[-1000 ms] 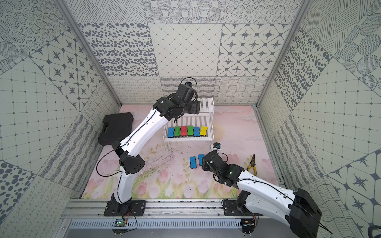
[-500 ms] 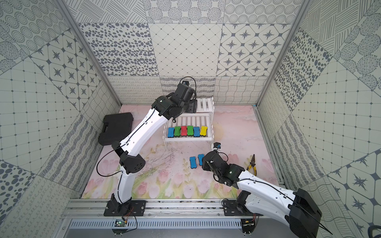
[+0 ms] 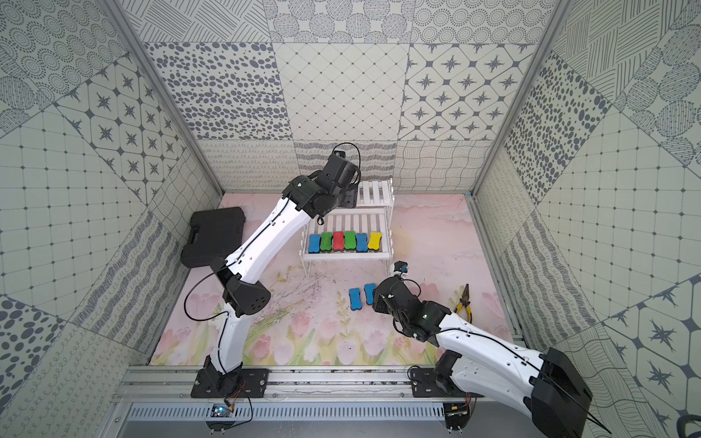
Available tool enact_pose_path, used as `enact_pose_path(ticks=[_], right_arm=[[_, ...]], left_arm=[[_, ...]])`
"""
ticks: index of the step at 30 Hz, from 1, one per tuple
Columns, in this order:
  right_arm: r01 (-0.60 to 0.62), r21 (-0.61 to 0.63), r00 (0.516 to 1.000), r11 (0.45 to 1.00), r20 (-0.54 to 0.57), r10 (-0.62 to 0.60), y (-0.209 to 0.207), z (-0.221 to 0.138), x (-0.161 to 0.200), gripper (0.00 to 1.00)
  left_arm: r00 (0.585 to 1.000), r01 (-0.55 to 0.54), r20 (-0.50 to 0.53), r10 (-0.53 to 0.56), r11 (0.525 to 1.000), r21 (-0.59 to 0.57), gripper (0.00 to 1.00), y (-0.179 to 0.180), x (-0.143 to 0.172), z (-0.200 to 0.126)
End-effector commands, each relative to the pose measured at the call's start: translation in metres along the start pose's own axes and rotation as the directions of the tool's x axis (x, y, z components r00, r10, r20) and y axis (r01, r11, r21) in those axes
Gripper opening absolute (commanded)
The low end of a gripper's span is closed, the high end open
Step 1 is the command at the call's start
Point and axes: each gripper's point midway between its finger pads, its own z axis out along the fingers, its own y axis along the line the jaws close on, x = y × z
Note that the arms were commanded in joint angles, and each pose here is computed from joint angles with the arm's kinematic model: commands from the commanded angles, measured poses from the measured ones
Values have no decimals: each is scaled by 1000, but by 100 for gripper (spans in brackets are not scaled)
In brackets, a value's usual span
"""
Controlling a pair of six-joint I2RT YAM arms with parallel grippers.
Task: Remove the whiteboard erasers from the shelf
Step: Pick up the whiteboard eraser from the shelf.
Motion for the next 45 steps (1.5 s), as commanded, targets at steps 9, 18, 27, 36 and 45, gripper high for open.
enact_pose_path(ticks=[9, 18, 27, 36, 45], right_arm=[[-13, -20, 1000, 1000, 16, 13, 2, -2, -5, 49], [-17, -20, 1000, 1000, 17, 17, 1, -2, -4, 49], [-19, -20, 1000, 1000, 19, 19, 1, -2, -4, 48], [-22, -16, 1000, 1000, 20, 23, -2, -2, -4, 48], [-26, -18, 999, 1000, 22, 26, -3, -2, -4, 49]], left_arm=[[999, 12, -36, -11, 1000, 9, 67, -1, 7, 5], [998, 5, -61, -5, 1000, 12, 50, -1, 13, 9], [998, 7, -60, -7, 1000, -11, 63, 5, 13, 6], [998, 12, -66, -10, 1000, 21, 50, -2, 14, 9], [999, 34, -44, -32, 999, 42, 38, -3, 5, -1]])
